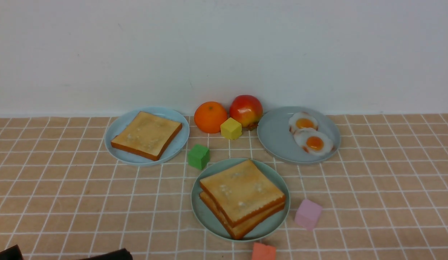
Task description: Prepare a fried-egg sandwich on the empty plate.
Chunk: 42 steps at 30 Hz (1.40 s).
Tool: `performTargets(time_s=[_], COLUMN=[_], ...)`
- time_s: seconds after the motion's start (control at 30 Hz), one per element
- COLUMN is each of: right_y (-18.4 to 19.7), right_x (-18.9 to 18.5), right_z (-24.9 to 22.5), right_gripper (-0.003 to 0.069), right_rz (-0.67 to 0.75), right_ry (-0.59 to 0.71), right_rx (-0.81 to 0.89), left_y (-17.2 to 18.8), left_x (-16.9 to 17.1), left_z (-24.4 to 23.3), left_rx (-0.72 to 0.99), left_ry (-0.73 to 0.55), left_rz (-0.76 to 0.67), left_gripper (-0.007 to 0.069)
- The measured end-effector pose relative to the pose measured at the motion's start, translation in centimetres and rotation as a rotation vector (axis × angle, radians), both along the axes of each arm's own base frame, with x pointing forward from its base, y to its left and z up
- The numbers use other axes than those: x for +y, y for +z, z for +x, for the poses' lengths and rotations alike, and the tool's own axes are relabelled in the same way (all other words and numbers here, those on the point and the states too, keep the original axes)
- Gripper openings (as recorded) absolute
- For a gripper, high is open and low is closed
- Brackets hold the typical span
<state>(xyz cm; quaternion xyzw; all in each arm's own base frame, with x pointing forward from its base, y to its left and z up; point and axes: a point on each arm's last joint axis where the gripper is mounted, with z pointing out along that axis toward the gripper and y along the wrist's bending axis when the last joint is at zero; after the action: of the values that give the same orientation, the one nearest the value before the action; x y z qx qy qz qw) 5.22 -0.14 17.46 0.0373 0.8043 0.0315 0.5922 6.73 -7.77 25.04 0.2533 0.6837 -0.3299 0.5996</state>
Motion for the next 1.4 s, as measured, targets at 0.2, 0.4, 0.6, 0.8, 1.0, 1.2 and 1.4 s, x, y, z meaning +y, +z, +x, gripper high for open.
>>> performTargets(time_s=[0.2,0.4,0.6,0.8,1.0,1.2,1.4], right_y=[0.0,-0.03,-0.03,-0.03,-0.03,-0.03,-0.03], right_x=[0.04,0.37,0.5,0.51,0.51,0.51,0.51], right_z=[0.0,-0.02,-0.03,-0.03,-0.03,-0.03,-0.03], right_gripper=[-0.0007,-0.0007,-0.0004,0.0001,0.0004,0.0011,0.0018], right_rz=[-0.039,-0.134,-0.139,-0.145,-0.145,-0.146,-0.147], right_ry=[0.017,0.085,0.101,0.104,0.104,0.104,0.105], right_rx=[-0.001,0.0,-0.002,-0.002,-0.002,-0.002,-0.002], left_y=[-0.01,-0.02,-0.02,-0.02,-0.02,-0.01,0.17], left_x=[0.0,0.0,0.0,0.0,0.0,0.0,0.15], left_z=[0.0,0.0,0.0,0.0,0.0,0.0,0.15], left_rx=[0.001,0.003,0.003,0.003,0.003,0.003,-0.003], left_ry=[0.0,0.0,0.0,0.0,0.0,0.0,0.018], left_rz=[0.001,0.0,0.0,0.0,0.0,-0.001,-0.021], left_gripper=[-0.0002,0.0003,0.0008,0.0016,0.0022,0.0031,0.0036])
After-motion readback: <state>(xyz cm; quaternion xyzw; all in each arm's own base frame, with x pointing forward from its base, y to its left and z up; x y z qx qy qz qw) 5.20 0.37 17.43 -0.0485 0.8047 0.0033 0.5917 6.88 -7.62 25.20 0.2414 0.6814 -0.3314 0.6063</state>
